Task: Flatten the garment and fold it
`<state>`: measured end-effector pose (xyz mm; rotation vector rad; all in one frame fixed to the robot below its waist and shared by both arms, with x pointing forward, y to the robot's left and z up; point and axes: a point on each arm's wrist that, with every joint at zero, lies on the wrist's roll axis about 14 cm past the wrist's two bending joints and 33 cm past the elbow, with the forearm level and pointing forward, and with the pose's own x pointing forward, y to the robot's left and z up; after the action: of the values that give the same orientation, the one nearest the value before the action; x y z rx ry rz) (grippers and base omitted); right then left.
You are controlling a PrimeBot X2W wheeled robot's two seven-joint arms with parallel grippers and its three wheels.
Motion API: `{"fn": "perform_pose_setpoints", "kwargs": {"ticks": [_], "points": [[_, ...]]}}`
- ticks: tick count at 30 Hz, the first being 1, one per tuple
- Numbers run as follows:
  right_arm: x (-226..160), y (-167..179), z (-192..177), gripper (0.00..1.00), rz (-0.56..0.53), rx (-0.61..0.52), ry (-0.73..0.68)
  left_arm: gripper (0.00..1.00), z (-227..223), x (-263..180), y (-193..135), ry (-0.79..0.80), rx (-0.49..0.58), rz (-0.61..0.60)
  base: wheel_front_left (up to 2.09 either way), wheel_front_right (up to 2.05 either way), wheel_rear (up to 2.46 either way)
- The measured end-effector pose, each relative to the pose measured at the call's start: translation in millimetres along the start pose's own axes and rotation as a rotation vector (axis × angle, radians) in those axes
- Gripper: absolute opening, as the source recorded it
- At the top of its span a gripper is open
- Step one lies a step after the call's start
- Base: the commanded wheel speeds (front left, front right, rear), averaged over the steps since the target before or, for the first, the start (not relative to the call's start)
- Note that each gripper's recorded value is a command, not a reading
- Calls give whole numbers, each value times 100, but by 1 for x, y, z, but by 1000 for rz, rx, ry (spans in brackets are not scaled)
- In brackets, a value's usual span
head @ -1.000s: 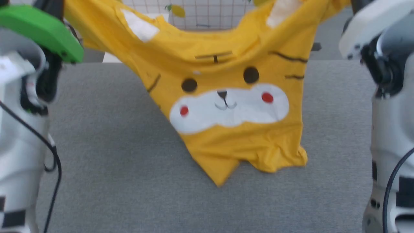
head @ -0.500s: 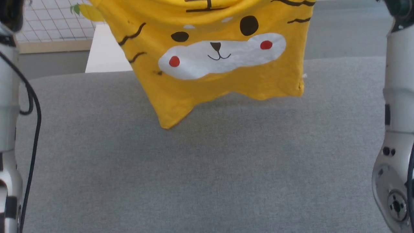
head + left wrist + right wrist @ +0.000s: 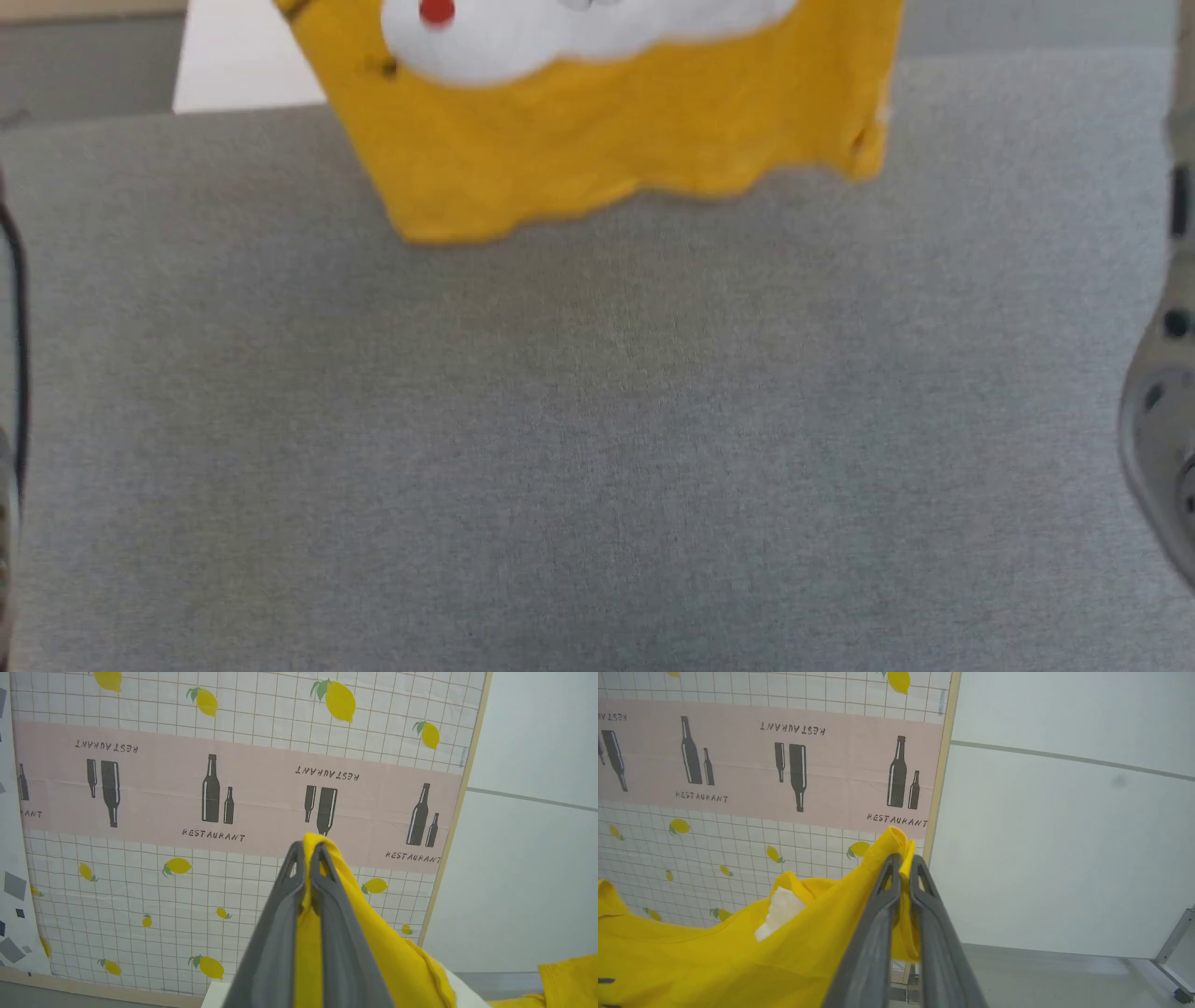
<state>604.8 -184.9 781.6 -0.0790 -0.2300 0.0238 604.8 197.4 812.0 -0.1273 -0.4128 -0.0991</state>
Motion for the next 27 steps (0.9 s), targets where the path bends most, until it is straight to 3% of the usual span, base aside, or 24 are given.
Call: {"fn": "perform_pose_setpoints", "kwargs": {"ticks": [4,9,19,27], "points": [[23,-4,14,0,-26,-62,-103,0,6,20,4,-110,-49,-4,0,0,0],[49,1,0,0,-30,-142,-158,0,-7,41,8,-198,-89,-18,0,0,0],[86,25,-109,0,23,-265,-67,0,-116,58,28,-127,-114,-19,0,0,0],[95,56,-152,0,104,-293,-34,0,-160,53,44,-61,-107,-6,0,0,0]]}}
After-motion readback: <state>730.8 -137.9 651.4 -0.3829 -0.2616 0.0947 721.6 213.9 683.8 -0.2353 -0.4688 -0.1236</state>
